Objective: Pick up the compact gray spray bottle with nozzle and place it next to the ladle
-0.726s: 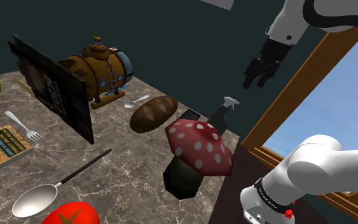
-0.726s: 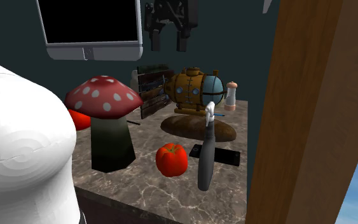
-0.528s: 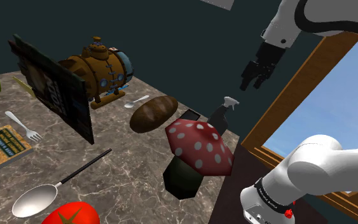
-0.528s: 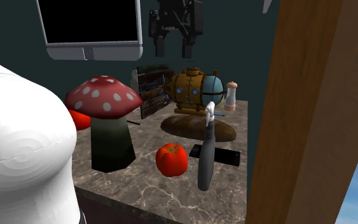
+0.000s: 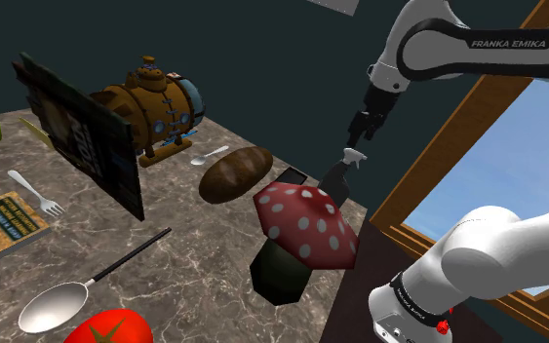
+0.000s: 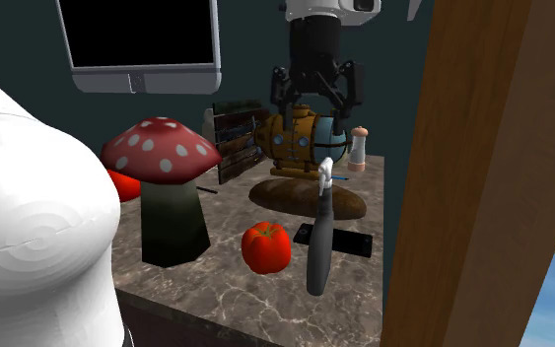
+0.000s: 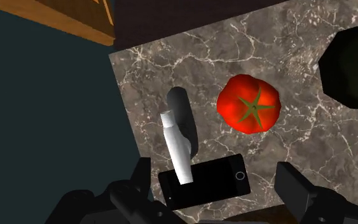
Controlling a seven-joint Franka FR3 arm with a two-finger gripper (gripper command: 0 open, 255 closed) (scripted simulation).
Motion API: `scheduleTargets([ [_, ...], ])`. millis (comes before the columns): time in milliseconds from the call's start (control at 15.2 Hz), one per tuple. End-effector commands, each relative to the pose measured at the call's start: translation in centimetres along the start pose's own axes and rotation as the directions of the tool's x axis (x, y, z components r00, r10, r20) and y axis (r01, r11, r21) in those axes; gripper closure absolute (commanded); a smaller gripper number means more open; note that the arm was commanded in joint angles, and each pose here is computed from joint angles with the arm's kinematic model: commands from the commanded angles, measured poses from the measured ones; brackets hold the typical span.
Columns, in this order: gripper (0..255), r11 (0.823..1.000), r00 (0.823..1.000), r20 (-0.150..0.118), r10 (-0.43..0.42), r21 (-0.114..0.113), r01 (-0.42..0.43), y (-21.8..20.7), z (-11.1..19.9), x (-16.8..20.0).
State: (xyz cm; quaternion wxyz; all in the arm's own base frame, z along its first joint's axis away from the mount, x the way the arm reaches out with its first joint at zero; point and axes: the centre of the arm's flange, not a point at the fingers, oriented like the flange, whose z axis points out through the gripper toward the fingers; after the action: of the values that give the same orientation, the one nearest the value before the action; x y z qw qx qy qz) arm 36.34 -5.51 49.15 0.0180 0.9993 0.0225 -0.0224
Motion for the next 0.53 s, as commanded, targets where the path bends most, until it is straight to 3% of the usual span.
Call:
scheduleTargets([
  [0, 0, 0.999, 0.999, 0.001, -0.043, -0.016, 0.043, 0.6, 1.7, 2.0],
  [132, 0, 0.996, 0.997, 0.004, -0.081, -0.030, 0.081, 1.3, 3.3, 3.7],
  [462, 0, 0.996, 0.997, 0.004, -0.081, -0.030, 0.081, 1.4, 5.9, 3.7],
])
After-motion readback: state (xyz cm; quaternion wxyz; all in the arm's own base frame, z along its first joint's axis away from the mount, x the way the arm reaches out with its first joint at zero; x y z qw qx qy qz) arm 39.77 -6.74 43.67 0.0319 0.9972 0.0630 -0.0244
